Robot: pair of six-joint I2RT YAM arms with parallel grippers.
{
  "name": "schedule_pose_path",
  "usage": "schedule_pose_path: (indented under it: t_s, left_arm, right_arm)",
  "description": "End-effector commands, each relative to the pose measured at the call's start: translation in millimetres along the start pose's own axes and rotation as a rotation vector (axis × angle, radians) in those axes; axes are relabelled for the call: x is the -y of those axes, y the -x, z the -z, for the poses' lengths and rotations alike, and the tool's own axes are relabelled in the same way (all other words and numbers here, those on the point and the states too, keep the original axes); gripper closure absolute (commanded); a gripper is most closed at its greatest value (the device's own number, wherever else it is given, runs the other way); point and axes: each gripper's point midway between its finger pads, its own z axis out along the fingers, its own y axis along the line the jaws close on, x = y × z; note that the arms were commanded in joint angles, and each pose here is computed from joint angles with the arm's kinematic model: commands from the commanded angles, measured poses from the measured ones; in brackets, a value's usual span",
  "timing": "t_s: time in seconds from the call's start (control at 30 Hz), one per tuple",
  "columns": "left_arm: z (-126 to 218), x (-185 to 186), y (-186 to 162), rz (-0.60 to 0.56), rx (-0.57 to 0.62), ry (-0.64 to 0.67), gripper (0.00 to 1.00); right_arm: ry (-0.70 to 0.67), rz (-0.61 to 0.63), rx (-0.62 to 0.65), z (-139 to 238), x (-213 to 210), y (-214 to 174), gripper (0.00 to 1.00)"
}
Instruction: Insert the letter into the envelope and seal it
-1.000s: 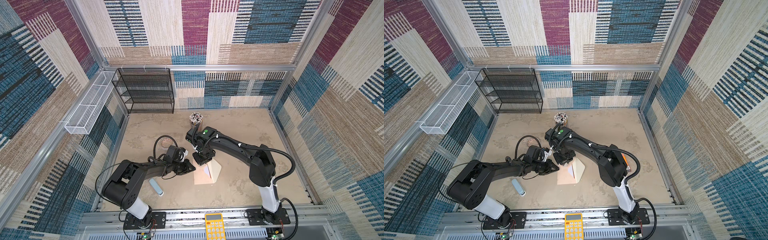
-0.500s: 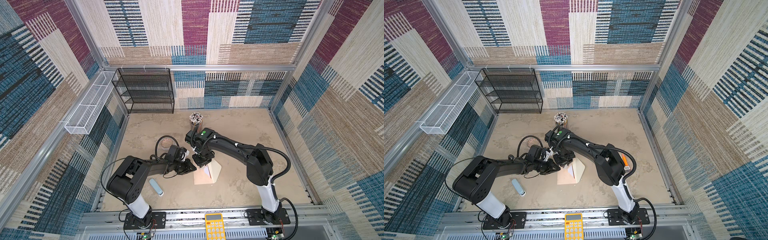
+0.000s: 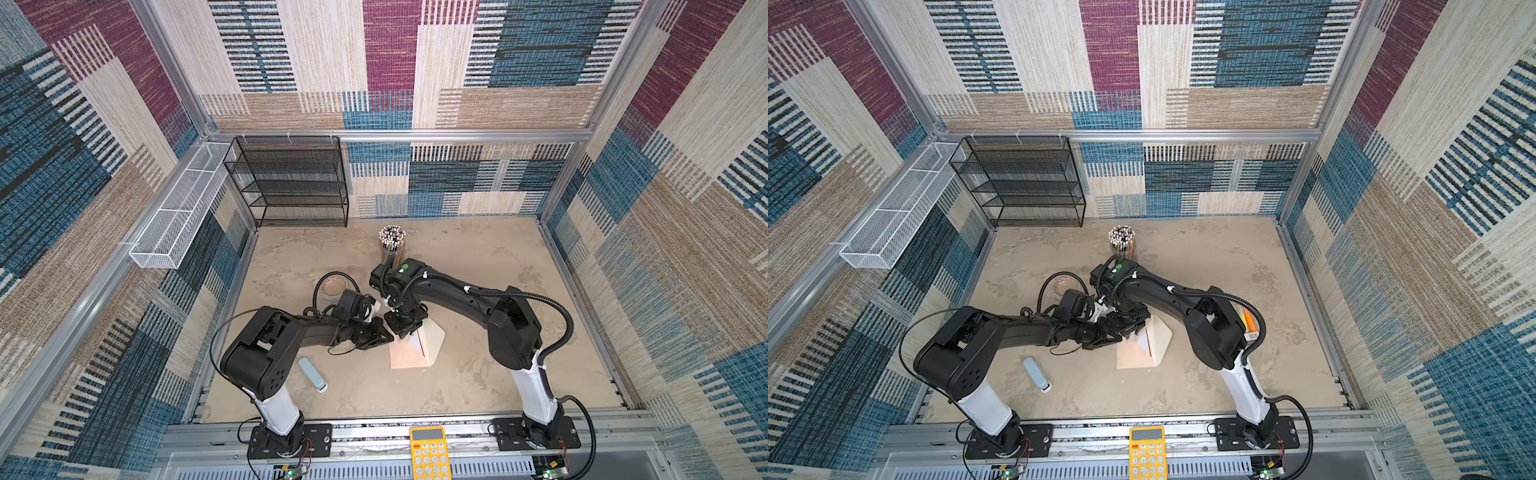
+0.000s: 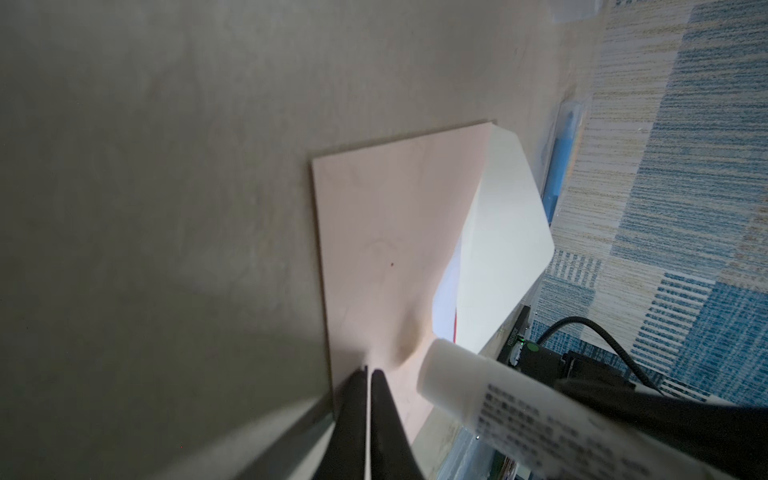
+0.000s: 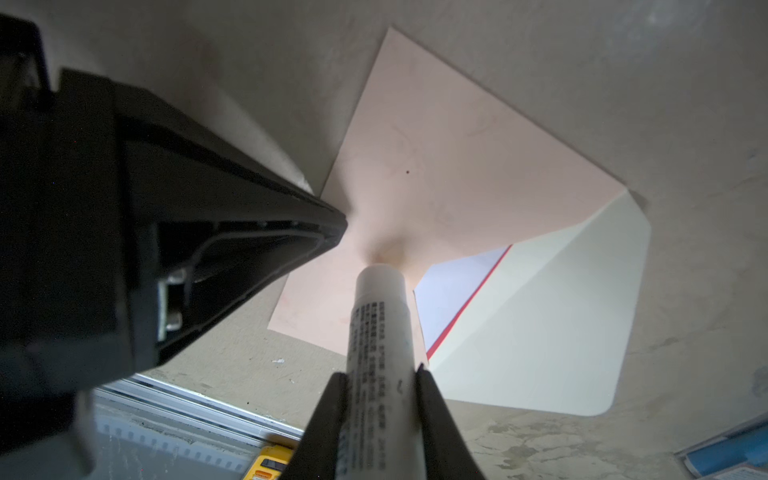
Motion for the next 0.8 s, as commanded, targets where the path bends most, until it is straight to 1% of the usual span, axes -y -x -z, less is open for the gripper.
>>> schedule_pose_path:
  t_s: [0.0, 0.37, 0.77]
  left_arm:
    - [-0.2, -4.2, -1.7, -0.008, -0.009, 0.02, 0.94]
    - [-2.6, -9.1, -4.3, -0.001, -0.018, 0.03, 0.96]
    - [-3.9, -9.1, -3.5, 0.001, -0.024, 0.031, 0.96]
  right_arm:
    - [-0.008, 0.007, -0.013, -2.6, 1.6, -2.7, 0.88]
    - [-0.033, -0.004, -0.017, -6.6, 9.8, -0.5, 0.92]
    - [-0.04, -0.008, -0.024, -8.3, 12.5, -2.1, 1.0]
